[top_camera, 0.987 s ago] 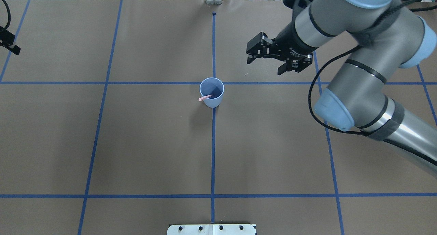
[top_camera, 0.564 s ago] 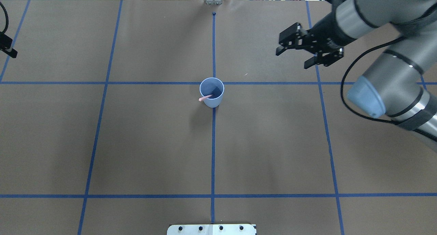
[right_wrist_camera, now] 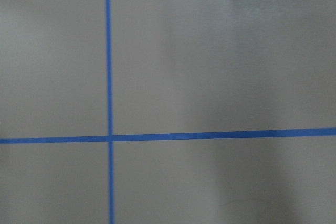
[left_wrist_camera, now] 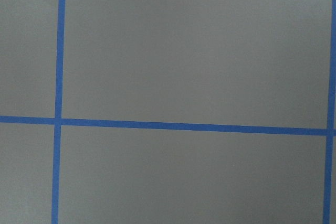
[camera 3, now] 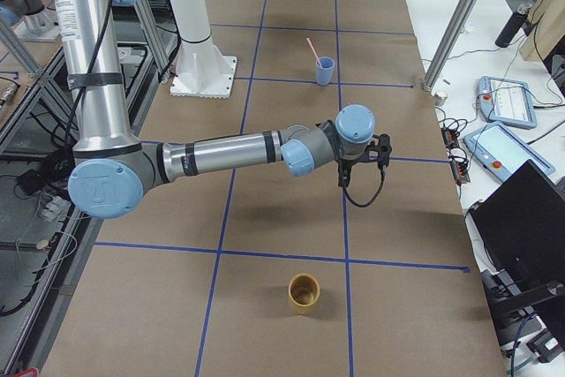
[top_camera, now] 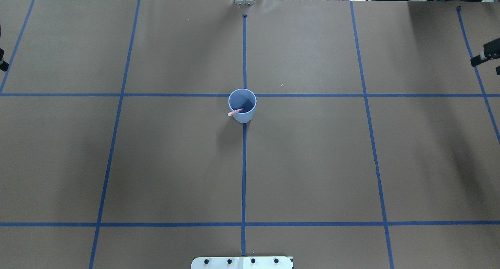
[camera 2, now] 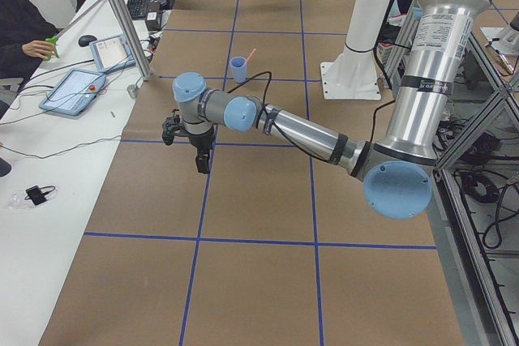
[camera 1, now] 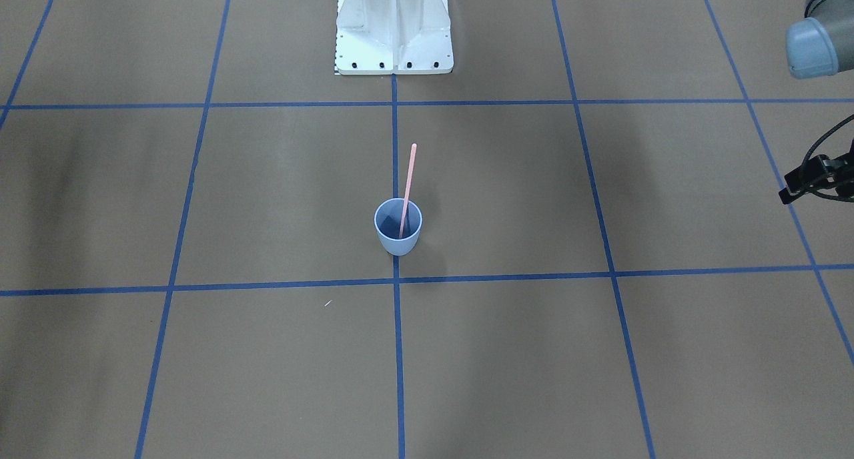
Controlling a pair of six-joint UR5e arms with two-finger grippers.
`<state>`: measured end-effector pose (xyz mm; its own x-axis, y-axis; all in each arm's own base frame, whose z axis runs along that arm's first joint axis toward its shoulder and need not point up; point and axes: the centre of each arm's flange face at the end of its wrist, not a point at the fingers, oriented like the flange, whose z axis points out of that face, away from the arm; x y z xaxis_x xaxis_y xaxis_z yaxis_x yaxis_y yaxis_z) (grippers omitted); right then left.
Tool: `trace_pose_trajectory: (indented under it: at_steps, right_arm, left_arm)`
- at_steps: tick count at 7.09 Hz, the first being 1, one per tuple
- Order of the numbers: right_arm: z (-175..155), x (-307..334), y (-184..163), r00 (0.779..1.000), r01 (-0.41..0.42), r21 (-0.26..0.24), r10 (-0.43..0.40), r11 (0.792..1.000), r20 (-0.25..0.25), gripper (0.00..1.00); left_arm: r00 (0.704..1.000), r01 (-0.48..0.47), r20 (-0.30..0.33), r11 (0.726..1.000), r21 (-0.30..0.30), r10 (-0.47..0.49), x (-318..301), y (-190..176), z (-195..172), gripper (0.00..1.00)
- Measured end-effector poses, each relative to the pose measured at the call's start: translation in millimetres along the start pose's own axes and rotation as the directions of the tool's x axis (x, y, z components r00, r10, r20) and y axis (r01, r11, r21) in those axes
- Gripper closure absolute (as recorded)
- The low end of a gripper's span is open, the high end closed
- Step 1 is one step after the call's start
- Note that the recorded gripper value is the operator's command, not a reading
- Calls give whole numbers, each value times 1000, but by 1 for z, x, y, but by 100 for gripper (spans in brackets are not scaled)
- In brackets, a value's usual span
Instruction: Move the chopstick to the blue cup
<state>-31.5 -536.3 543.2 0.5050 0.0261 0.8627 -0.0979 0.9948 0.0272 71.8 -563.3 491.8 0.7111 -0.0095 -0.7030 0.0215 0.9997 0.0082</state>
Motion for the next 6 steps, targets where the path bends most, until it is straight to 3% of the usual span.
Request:
trace_pose_trajectory:
  at_steps: [1, 3, 5, 6]
  right_arm:
    - [4, 39, 13, 996, 34, -12, -35, 999, -83, 0]
    - [-6, 91, 30, 978, 61, -71, -74, 996, -195, 0]
    - [-29, 140, 51, 944, 164, -131, -194, 978, -265, 0]
    - [-39, 154, 58, 938, 177, -135, -209, 975, -277, 0]
  left_arm:
    - [997, -76, 8, 997, 7, 76, -25, 4, -5, 2]
    - [979, -201, 33, 979, 18, 200, -90, 6, -19, 2]
    - [970, -235, 54, 972, -14, 236, -159, 7, -10, 2]
    - [975, -215, 56, 976, -28, 216, -189, 11, -4, 2]
